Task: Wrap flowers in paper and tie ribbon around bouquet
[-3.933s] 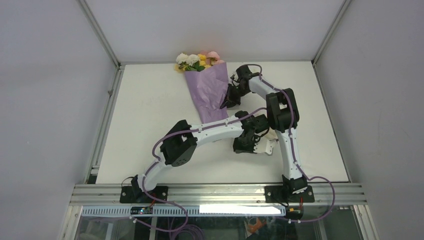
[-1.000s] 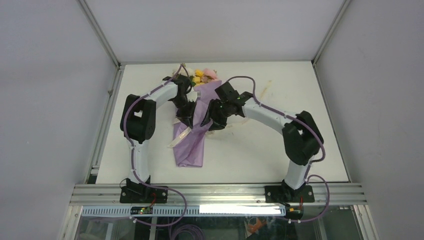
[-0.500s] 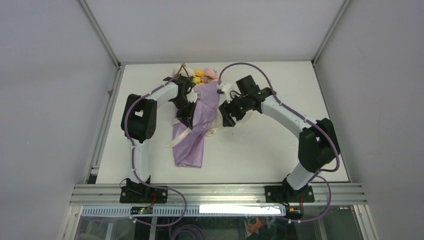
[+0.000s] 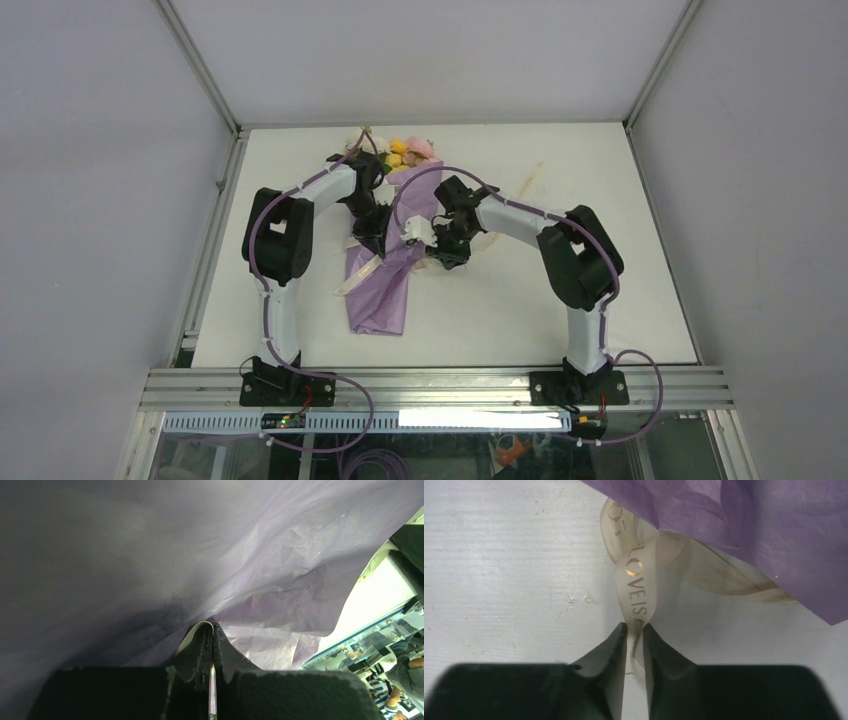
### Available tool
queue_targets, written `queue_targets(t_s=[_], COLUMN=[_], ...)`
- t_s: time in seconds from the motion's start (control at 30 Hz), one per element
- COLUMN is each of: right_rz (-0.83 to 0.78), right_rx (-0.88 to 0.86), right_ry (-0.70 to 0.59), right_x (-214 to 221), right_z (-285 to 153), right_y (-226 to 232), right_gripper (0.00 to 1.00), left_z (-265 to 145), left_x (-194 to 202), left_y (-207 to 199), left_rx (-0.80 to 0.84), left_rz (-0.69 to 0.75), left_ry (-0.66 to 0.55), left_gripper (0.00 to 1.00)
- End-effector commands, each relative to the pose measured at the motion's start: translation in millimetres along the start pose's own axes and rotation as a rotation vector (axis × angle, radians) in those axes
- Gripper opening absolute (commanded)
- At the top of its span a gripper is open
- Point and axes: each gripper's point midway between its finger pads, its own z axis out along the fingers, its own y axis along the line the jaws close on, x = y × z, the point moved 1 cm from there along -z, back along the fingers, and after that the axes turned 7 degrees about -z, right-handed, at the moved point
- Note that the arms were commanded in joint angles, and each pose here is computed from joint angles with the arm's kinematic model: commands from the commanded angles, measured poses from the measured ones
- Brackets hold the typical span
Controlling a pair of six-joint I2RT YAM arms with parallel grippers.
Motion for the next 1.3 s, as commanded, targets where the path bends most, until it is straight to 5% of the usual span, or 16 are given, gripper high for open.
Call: queue_targets(t_s=[0.0, 0.5, 0.97, 1.27], right_rz=[-0.090, 0.057, 0.189, 0.231], right_rx=[0.062, 0.527, 1.173, 0.920], right_ry=[0.063, 0.187, -0.217, -0.575], right_x=[3.2, 74.2, 50.2, -52.9], right_z=[-14.7, -209.1, -380.8, -321.3], right_y=[-12.5, 26.0, 9.4, -15.6], right_gripper=[0.00, 0.00, 0.00, 0.00], left_z=[-2.3, -0.3, -3.5, -49.7], left_x=[-7.2, -8.1, -8.3, -31.8], left_y=[-6.0, -4.2, -3.5, -30.5], left_rx=[-0.001, -0.010, -0.021, 0.017], left_rz=[0.012, 0.011, 0.015, 0.121], left_ry=[-0.031, -0.029, -0.039, -0.162], left_gripper=[0.00, 0.00, 0.00, 0.00])
